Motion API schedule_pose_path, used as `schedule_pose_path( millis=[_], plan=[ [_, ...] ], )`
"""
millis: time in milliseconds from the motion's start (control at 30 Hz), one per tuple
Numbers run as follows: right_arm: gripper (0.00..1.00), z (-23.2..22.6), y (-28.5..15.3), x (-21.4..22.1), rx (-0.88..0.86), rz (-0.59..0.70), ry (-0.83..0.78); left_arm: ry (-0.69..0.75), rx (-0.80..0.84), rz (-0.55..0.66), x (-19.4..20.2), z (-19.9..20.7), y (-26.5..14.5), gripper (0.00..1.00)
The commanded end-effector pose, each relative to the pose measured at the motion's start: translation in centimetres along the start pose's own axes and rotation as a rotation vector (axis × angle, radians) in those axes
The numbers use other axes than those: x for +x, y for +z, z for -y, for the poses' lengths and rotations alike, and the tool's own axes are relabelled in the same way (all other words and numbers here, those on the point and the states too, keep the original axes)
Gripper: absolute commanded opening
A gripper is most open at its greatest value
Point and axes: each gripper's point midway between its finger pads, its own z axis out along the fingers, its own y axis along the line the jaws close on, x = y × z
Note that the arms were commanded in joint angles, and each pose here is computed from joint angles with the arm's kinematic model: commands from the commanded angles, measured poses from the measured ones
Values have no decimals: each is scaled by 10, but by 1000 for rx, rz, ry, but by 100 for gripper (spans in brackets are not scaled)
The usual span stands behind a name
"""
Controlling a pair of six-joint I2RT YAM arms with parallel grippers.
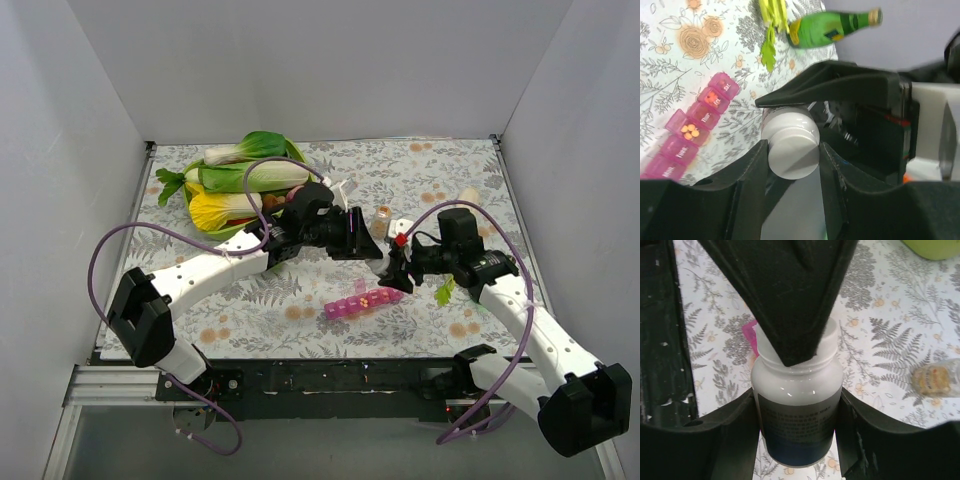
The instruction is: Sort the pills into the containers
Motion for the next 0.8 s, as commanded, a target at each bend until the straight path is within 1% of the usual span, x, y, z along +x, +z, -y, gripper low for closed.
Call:
schedule_pose_path(
  millis=[0, 33, 67, 100, 133, 167, 200, 267, 300, 333, 367, 400, 433, 467, 500, 533, 567, 600, 633, 667, 733, 767],
  plan=[
    [1, -31, 1, -32, -203, 150, 18, 463, 240, -100, 21, 26, -18, 6],
    [1, -41, 1, -34, -256, 177, 41, 514, 320, -176, 36, 30, -21, 5],
    [1, -44, 0, -35, -281, 193, 51, 576, 361, -199, 41, 31, -23, 4],
    [1, -47, 1, -35, -306, 205, 71, 679, 401, -215, 45, 28, -23, 4],
    [1, -54, -1, -37, -349, 234, 90, 728, 479, -274, 57, 31, -29, 5],
    [1, -56, -2, -40, -372, 251, 102, 769, 499, -295, 62, 28, -32, 5],
    [1, -58, -2, -41, -391, 261, 116, 866, 530, -283, 63, 26, -33, 6],
    [1, -61, -3, -43, -421, 282, 132, 909, 510, -242, 54, 24, -32, 17],
    [1, -62, -3, -43, -425, 281, 137, 887, 476, -201, 42, 23, -32, 25],
    [1, -61, -3, -41, -419, 278, 138, 873, 459, -170, 34, 23, -33, 40],
    [1, -61, -2, -39, -415, 275, 138, 881, 460, -75, 16, 36, -39, 49],
    [1, -60, -2, -38, -403, 270, 129, 856, 447, -10, 2, 39, -47, 64],
    [1, -60, -1, -36, -395, 265, 127, 777, 437, 12, 1, 35, -51, 73],
    [1, -59, -1, -35, -386, 263, 121, 793, 458, 142, -17, 52, -71, 98],
    [1, -58, -1, -34, -370, 256, 109, 756, 439, 205, -29, 50, -80, 98],
    [1, -56, -1, -32, -359, 251, 104, 675, 445, 227, -31, 52, -88, 98],
    [1, -55, -1, -32, -348, 248, 93, 654, 456, 248, -30, 47, -94, 98],
    [1, -52, -1, -31, -326, 237, 85, 624, 459, 283, -33, 51, -109, 98],
    [1, -49, -1, -29, -306, 227, 69, 584, 450, 293, -35, 50, -113, 98],
    [1, -46, 0, -28, -286, 219, 58, 474, 425, 266, -32, 45, -115, 98],
    [1, -36, 0, -25, -223, 189, 30, 362, 383, 247, -34, 40, -116, 98],
    [1, -32, 0, -25, -200, 180, 19, 218, 345, 202, -30, 33, -113, 98]
  ],
)
